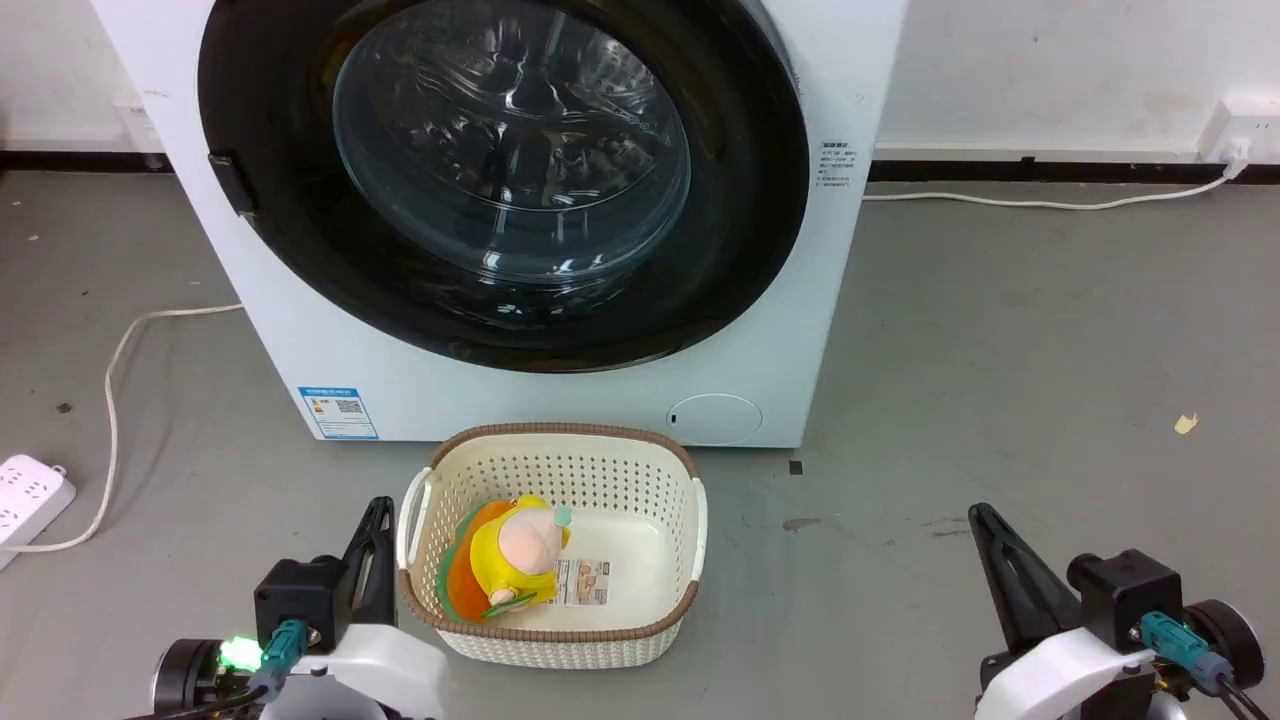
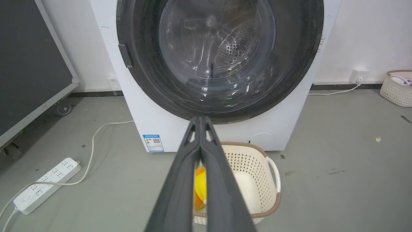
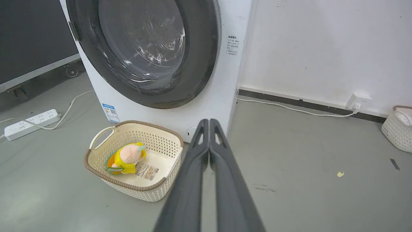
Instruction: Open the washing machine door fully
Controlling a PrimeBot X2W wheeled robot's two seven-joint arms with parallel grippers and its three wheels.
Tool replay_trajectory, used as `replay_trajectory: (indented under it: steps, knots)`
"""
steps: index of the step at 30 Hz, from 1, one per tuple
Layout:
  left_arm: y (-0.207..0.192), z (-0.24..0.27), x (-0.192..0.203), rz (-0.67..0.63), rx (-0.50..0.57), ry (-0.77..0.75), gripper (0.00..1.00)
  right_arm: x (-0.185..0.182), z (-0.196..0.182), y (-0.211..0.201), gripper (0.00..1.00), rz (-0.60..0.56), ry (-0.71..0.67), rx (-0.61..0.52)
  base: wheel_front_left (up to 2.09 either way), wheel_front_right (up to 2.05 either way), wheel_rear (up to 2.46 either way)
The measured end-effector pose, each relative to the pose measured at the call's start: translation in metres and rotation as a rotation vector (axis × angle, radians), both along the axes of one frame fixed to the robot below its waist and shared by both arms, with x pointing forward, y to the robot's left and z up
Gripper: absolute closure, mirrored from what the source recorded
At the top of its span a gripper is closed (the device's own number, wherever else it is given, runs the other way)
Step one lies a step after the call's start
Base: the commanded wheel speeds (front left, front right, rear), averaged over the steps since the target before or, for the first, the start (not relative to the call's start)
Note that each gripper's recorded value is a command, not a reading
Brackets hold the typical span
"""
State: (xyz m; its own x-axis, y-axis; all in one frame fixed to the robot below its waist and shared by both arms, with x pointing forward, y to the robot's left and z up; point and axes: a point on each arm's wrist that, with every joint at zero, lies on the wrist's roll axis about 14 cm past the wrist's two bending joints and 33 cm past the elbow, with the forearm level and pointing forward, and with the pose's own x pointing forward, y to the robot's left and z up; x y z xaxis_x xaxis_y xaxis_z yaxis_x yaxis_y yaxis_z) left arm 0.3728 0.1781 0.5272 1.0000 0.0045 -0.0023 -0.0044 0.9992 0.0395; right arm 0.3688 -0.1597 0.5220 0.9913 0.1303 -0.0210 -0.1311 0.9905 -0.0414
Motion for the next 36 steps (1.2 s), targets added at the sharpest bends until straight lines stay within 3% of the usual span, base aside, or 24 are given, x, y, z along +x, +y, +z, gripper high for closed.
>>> replay_trajectory:
  steps: [36]
  knots:
    - [-0.0001,0.0000,0.0000,0.000,0.000,0.000,1.00,0.0000,0.0000,0.0000,1.00,0.000,0.000,0.000,0.00,0.00,0.00]
